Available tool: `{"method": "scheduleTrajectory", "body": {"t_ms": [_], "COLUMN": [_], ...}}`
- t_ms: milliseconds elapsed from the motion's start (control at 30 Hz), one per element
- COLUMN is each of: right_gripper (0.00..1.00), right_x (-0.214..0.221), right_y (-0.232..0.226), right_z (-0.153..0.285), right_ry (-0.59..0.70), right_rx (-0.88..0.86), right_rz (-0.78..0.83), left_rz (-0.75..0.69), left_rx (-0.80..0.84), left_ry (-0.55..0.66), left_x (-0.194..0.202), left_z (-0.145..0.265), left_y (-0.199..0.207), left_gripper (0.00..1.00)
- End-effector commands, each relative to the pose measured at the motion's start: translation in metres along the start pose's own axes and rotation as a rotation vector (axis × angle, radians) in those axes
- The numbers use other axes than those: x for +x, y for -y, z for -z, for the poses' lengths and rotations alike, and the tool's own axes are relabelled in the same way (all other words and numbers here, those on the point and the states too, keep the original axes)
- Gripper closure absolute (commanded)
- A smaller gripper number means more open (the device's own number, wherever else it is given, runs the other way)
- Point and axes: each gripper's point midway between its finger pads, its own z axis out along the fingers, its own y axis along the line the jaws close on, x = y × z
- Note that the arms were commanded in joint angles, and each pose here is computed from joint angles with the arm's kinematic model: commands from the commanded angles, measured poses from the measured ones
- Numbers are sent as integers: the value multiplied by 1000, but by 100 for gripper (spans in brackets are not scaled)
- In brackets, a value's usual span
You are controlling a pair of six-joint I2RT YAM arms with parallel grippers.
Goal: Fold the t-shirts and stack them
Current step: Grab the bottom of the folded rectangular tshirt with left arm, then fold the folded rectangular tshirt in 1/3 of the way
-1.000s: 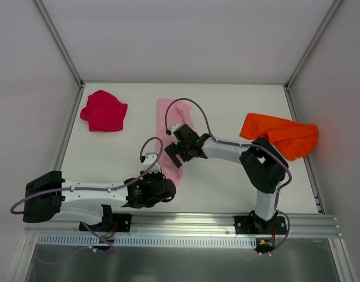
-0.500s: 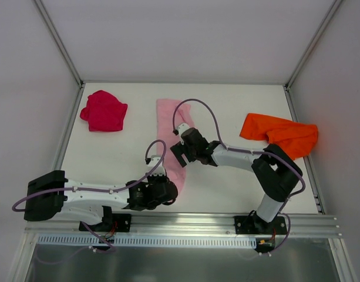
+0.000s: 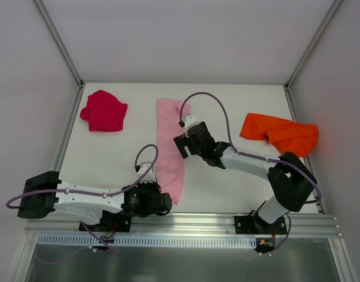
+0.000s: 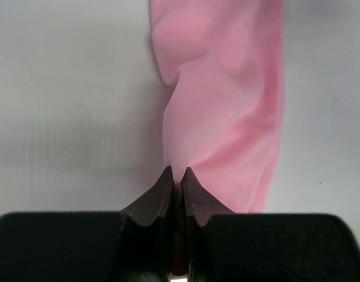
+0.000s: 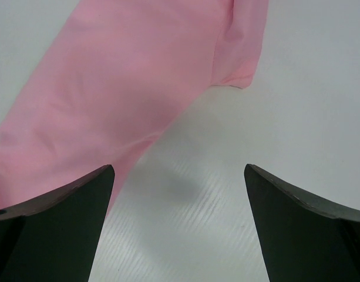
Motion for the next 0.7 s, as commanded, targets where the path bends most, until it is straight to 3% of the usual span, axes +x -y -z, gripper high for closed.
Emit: {"method": "scheduleTrajectory", "body": {"t_ms": [0, 367, 467, 667], "right_gripper": [0, 0, 0, 0], "right_x": [-15, 14, 22, 23], "right_y": [4, -3, 10, 45], "right_z": [11, 8, 12, 54], "right_ry": [59, 33, 45, 201], "right_rx": [8, -27, 39, 204], "right_rz": [-49, -68, -90, -168], "left_rz": [50, -28, -17, -17], "left_rx": [-53, 17, 0, -43], "left_ry": [93, 217, 218, 191], "left_x": [-26, -67, -74, -75], "left_z": [11, 17, 8, -18], "left_y": [-9, 37, 41, 38], "left_gripper": [100, 100, 100, 100]}}
